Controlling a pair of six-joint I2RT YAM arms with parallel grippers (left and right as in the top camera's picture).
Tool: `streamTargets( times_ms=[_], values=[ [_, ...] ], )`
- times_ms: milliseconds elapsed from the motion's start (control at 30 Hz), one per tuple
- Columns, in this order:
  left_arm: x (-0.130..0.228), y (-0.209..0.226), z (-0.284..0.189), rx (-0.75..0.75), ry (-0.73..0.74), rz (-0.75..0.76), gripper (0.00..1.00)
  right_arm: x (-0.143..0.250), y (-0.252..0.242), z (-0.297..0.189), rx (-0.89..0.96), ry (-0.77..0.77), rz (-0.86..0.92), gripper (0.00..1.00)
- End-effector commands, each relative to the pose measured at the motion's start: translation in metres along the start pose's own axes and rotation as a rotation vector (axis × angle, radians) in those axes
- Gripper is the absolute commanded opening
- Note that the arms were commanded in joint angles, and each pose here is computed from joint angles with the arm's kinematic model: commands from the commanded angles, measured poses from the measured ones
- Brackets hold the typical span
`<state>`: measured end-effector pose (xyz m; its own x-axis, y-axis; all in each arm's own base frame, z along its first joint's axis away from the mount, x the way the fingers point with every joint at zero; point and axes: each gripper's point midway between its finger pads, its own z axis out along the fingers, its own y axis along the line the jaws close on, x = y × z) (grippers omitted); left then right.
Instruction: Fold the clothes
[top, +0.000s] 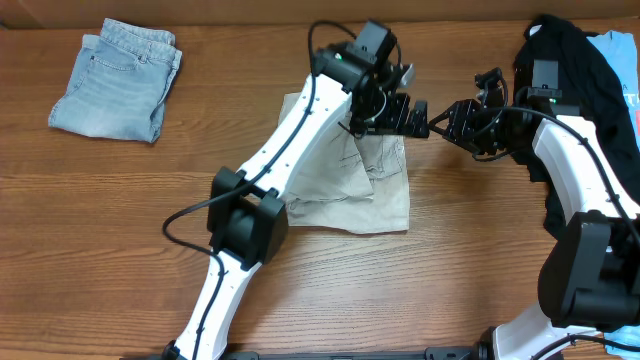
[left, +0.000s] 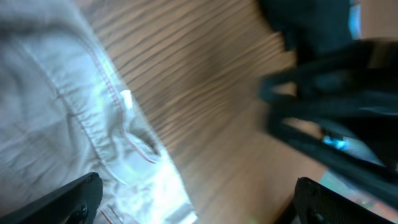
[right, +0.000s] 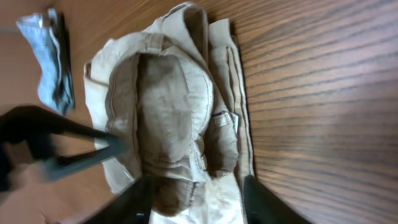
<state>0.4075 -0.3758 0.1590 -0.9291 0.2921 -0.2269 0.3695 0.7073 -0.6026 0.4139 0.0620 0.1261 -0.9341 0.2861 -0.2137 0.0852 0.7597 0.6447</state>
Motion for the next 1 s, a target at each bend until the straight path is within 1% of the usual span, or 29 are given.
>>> streamTargets(
  times_ms=[0, 67, 133, 200, 233, 333, 467, 567, 633, 667, 700, 767, 800, 833, 867, 900, 933, 967],
  values=[
    [-0.019, -0.075, -0.102, 0.096, -0.209, 0.168, 1.00, -0.006, 0.002, -0.005, 0.015, -0.026, -0.023, 0.61],
    [-0.022, -0.086, -0.137, 0.082, -0.286, 0.196, 1.00, -0.006, 0.001, -0.005, 0.026, -0.029, -0.025, 0.73],
    [-0.023, -0.089, -0.171, 0.041, -0.363, 0.224, 1.00, -0.006, 0.000, -0.002, 0.037, -0.032, -0.039, 0.87],
    [-0.023, -0.081, -0.202, -0.033, -0.427, 0.241, 1.00, -0.005, 0.000, 0.003, 0.048, -0.028, -0.056, 0.97],
    [-0.022, -0.072, -0.215, -0.085, -0.454, 0.236, 1.00, -0.004, 0.001, 0.008, 0.057, -0.023, -0.068, 1.00],
    [-0.018, -0.037, -0.247, -0.257, -0.500, 0.199, 1.00, 0.001, 0.007, 0.027, 0.057, 0.008, -0.122, 1.00],
    [-0.007, 0.007, -0.264, -0.410, -0.470, 0.134, 1.00, 0.008, 0.011, 0.057, 0.069, 0.043, -0.162, 1.00],
    [0.002, 0.029, -0.261, -0.444, -0.402, 0.113, 1.00, 0.014, 0.010, 0.075, 0.066, 0.073, -0.165, 1.00],
    [0.008, 0.038, -0.252, -0.457, -0.343, 0.129, 1.00, 0.015, 0.010, 0.076, 0.067, 0.077, -0.160, 1.00],
    [0.010, 0.043, -0.244, -0.463, -0.309, 0.136, 0.98, 0.014, 0.010, 0.075, 0.067, 0.073, -0.158, 1.00],
    [0.013, 0.047, -0.237, -0.466, -0.274, 0.140, 0.94, 0.010, 0.010, 0.071, 0.067, 0.063, -0.151, 1.00],
    [0.020, 0.058, -0.213, -0.467, -0.185, 0.128, 0.83, 0.002, 0.009, 0.058, 0.070, 0.036, -0.131, 0.98],
    [0.024, 0.064, -0.201, -0.468, -0.140, 0.114, 0.70, -0.003, 0.008, 0.050, 0.071, 0.020, -0.124, 0.98],
    [0.028, 0.071, -0.188, -0.469, -0.093, 0.099, 0.53, -0.007, 0.007, 0.041, 0.075, 0.006, -0.115, 0.98],
    [0.033, 0.079, -0.173, -0.470, -0.036, 0.080, 0.23, -0.011, 0.005, 0.031, 0.079, -0.010, -0.101, 0.97],
    [0.037, 0.086, -0.163, -0.470, 0.003, 0.064, 0.08, -0.014, 0.002, 0.023, 0.082, -0.020, -0.090, 0.97],
    [0.042, 0.095, -0.150, -0.471, 0.050, 0.047, 0.04, -0.017, -0.001, 0.015, 0.088, -0.029, -0.075, 0.97],
    [0.047, 0.103, -0.138, -0.473, 0.093, 0.031, 0.04, -0.020, -0.004, 0.007, 0.093, -0.036, -0.062, 0.97]
  ],
)
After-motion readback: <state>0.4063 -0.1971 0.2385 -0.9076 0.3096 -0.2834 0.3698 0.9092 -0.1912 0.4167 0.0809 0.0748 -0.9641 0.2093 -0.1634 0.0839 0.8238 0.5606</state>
